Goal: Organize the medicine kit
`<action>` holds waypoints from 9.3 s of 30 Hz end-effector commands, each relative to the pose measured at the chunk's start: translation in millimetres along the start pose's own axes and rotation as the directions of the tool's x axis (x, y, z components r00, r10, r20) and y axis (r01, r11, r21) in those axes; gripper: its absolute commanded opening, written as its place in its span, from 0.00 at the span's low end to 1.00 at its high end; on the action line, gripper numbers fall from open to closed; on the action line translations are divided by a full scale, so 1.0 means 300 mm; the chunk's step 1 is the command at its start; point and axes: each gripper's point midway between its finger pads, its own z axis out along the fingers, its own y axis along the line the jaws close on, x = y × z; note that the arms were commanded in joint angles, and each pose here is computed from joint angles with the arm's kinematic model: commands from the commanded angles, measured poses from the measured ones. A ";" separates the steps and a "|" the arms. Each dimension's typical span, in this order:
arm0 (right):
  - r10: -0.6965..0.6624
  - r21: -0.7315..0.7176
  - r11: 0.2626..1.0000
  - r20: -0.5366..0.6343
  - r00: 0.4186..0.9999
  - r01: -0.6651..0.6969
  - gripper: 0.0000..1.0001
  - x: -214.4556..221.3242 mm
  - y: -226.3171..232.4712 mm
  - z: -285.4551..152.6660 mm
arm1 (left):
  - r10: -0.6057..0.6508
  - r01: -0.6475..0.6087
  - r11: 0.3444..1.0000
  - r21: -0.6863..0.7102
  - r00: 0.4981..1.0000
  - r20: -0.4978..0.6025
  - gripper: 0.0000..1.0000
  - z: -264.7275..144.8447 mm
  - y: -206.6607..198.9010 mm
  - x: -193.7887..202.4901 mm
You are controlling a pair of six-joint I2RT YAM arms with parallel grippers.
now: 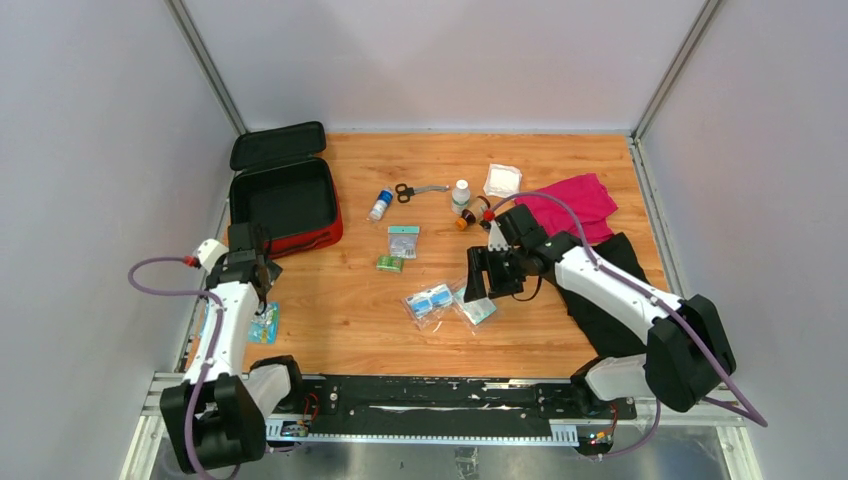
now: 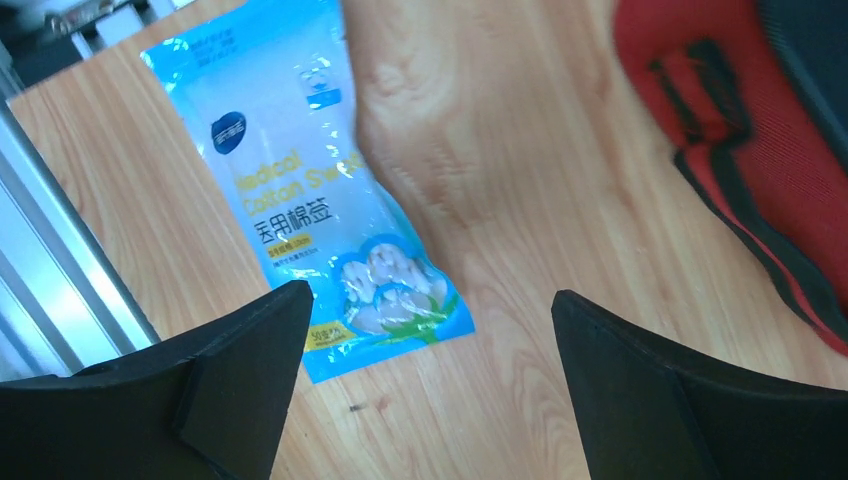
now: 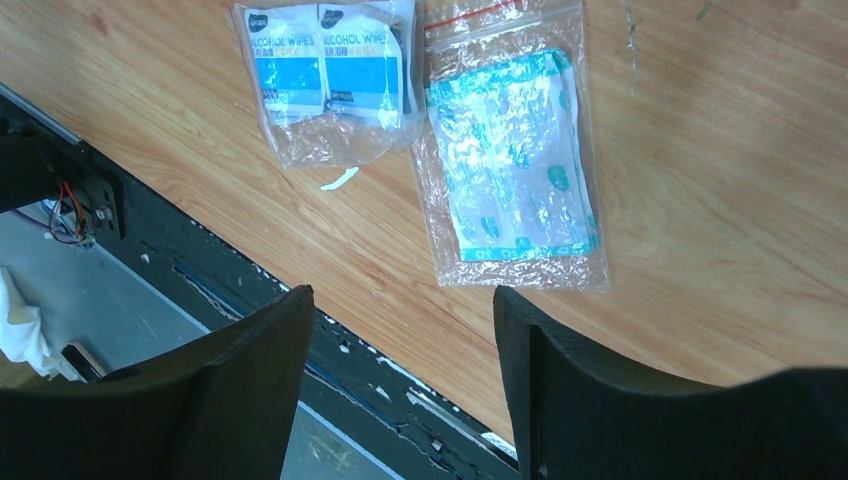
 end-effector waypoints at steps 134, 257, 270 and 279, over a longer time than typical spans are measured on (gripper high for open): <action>0.055 0.139 0.988 0.116 0.992 -0.071 0.73 0.085 -0.094 -0.087 | 0.744 -0.718 0.107 0.688 0.517 0.424 0.85 -0.271 -1.148 0.172; 0.100 0.164 0.978 0.187 0.977 -0.132 0.72 0.140 -0.145 -0.097 | 0.789 -0.773 0.276 0.572 0.522 0.324 0.62 -0.463 -0.970 0.695; 0.098 0.162 0.979 0.153 0.983 -0.123 0.72 0.148 -0.143 -0.081 | 0.826 -0.840 0.265 0.474 0.451 0.339 0.56 -0.350 -0.996 0.738; 0.102 0.165 0.978 0.147 0.984 -0.126 0.72 0.152 -0.145 -0.078 | 0.827 -0.853 0.268 0.449 0.443 0.348 0.53 -0.326 -1.023 0.737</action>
